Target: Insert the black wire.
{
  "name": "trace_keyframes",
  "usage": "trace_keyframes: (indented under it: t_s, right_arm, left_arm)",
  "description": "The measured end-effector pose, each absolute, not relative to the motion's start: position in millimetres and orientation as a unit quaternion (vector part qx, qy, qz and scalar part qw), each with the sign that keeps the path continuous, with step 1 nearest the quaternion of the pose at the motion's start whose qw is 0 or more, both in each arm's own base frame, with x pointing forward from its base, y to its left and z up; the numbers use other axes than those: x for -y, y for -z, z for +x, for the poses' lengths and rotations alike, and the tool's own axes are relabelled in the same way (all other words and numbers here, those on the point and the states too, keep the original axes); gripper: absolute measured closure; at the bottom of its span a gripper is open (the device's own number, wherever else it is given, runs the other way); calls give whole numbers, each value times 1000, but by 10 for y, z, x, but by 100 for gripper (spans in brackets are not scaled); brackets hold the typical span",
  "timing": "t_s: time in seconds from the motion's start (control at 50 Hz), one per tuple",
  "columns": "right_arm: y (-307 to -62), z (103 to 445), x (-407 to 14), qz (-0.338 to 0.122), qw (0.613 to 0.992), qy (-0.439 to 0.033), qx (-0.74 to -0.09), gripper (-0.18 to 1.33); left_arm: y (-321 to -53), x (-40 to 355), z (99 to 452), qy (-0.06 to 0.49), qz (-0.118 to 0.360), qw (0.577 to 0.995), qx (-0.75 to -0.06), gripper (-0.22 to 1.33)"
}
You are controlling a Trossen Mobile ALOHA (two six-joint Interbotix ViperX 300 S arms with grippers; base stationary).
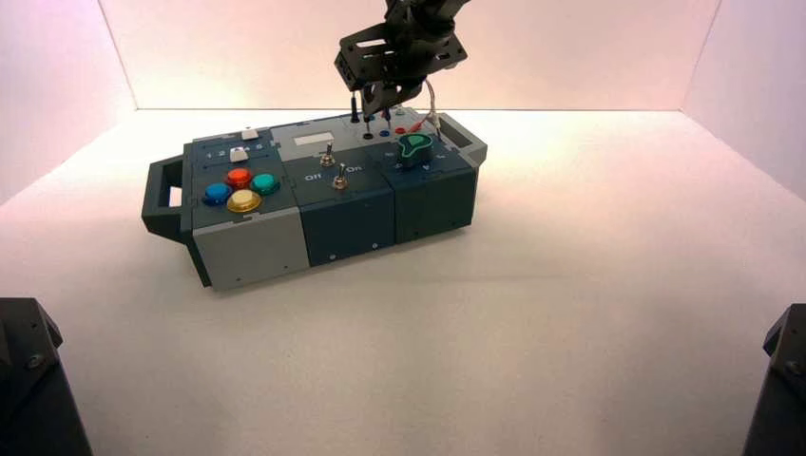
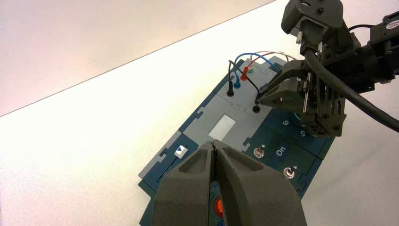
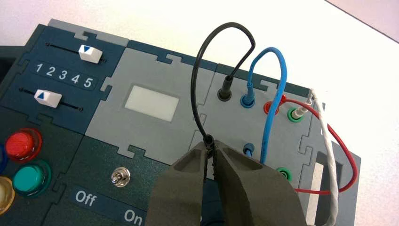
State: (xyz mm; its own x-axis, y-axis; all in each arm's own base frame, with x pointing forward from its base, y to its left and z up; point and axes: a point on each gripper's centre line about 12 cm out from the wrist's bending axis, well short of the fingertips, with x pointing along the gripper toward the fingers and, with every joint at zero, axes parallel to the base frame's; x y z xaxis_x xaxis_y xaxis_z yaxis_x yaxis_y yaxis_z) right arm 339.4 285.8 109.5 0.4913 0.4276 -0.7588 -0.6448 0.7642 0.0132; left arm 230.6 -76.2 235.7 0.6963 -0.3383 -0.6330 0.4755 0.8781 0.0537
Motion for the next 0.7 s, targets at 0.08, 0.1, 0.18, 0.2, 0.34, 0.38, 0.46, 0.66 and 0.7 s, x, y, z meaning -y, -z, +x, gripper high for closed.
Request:
trace_keyframes:
  t_s: [0.08, 0.1, 0.18, 0.2, 0.34, 0.38, 0.46, 0.66, 0.7]
  right_arm:
    - [-1095, 3390, -2864, -137, 852, -315, -395, 116]
    - [-1095, 3390, -2864, -137, 852, -315, -395, 116]
    - [-1088, 3389, -2864, -136, 852, -314, -396, 116]
    - [-1088, 3389, -2864, -136, 852, -314, -396, 116]
    - [-1088, 3371, -2885, -136, 851, -317, -396, 116]
    - [-1085, 3369, -2883, -135, 851, -316, -396, 116]
    - [-1075, 3371, -2885, -136, 851, -316, -397, 116]
    - [-1046, 3371, -2893, -136, 851, -316, -397, 116]
    - [-1043, 3369, -2891, -136, 851, -316, -397, 116]
  left_arm:
    - [-2357, 765, 2305, 223, 107, 915, -320, 128]
    - [-2357, 762, 2306, 222, 106, 915, -320, 128]
    - [-2357, 762, 2306, 222, 106, 915, -320, 128]
    - [-2357, 762, 2306, 222, 106, 915, -320, 128]
    - [-2357, 762, 2306, 222, 106, 915, -320, 128]
    - [-2357, 762, 2306, 222, 106, 915, -320, 128]
    - [-2357, 762, 2306, 222, 106, 915, -320, 128]
    - [-2357, 762, 2306, 222, 107, 915, -320, 128]
    - [-2357, 762, 2306, 222, 106, 915, -320, 128]
